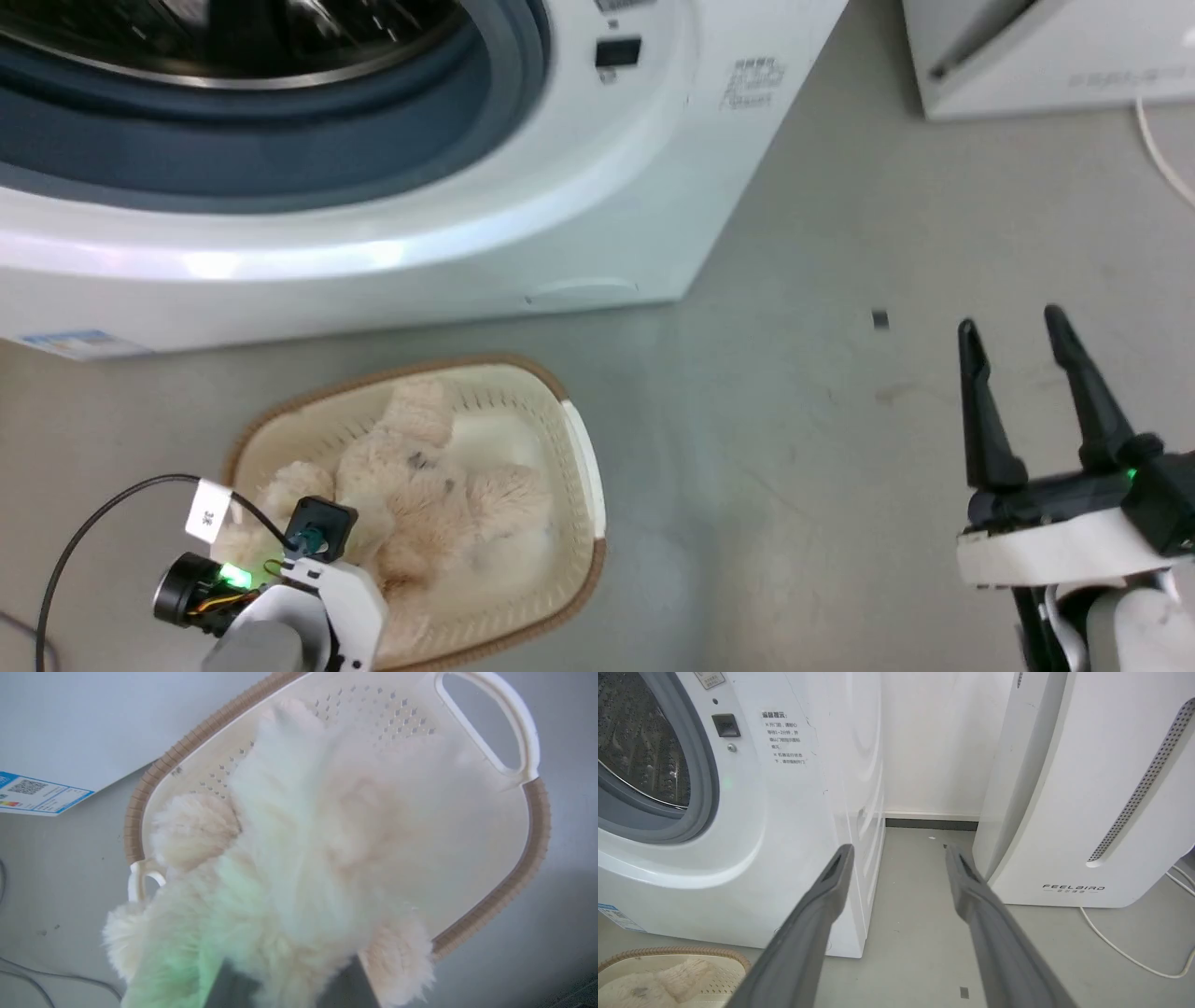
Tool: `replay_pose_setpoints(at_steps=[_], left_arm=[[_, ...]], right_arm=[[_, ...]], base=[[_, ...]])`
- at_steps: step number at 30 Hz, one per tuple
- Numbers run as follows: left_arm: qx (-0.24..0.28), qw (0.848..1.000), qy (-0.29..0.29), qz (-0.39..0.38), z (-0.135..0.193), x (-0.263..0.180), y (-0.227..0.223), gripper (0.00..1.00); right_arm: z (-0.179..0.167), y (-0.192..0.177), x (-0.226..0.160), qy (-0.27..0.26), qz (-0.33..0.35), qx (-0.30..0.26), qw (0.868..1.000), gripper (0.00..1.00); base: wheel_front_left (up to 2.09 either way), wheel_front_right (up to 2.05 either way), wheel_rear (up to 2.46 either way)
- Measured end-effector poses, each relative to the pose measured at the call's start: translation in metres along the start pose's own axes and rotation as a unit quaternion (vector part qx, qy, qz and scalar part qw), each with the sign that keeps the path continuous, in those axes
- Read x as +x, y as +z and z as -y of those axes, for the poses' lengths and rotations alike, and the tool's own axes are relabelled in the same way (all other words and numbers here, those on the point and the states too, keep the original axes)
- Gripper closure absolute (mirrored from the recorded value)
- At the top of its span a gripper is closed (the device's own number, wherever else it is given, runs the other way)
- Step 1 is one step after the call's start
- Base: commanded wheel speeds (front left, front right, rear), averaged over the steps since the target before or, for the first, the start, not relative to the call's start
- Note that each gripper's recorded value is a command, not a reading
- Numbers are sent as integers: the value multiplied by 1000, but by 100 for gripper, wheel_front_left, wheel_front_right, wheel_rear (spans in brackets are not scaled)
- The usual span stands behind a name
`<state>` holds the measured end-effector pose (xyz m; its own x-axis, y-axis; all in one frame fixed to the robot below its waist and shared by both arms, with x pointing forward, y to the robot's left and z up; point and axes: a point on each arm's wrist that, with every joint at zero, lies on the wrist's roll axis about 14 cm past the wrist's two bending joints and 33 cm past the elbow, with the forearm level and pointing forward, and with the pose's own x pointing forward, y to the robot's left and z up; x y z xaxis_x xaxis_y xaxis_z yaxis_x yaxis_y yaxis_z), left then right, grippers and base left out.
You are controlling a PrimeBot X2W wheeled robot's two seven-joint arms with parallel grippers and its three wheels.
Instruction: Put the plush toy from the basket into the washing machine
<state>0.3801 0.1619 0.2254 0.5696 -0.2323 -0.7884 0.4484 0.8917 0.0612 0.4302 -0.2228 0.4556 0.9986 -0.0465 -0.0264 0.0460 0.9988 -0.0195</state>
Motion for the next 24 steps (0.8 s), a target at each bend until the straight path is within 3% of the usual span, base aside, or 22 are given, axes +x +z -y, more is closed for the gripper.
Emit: replay_pose_setpoints(at_steps=[6, 13, 18, 24], left_arm=[[-17, 994, 33, 104, -7, -33, 46, 100], [-24, 977, 67, 203, -11, -79, 83, 100], [-30, 960, 87, 266, -11, -111, 105, 100], [-32, 928, 116, 354, -17, -152, 144, 100]], right_arm=[[-11, 22, -12, 16, 24, 6, 1000, 0], [-25, 41, -21, 35, 49, 13, 998, 0], [-33, 52, -26, 46, 63, 17, 997, 0], [-38, 63, -29, 55, 78, 19, 995, 0]], base=[[0, 0, 0], [0, 0, 0], [0, 0, 0], [0, 0, 0]])
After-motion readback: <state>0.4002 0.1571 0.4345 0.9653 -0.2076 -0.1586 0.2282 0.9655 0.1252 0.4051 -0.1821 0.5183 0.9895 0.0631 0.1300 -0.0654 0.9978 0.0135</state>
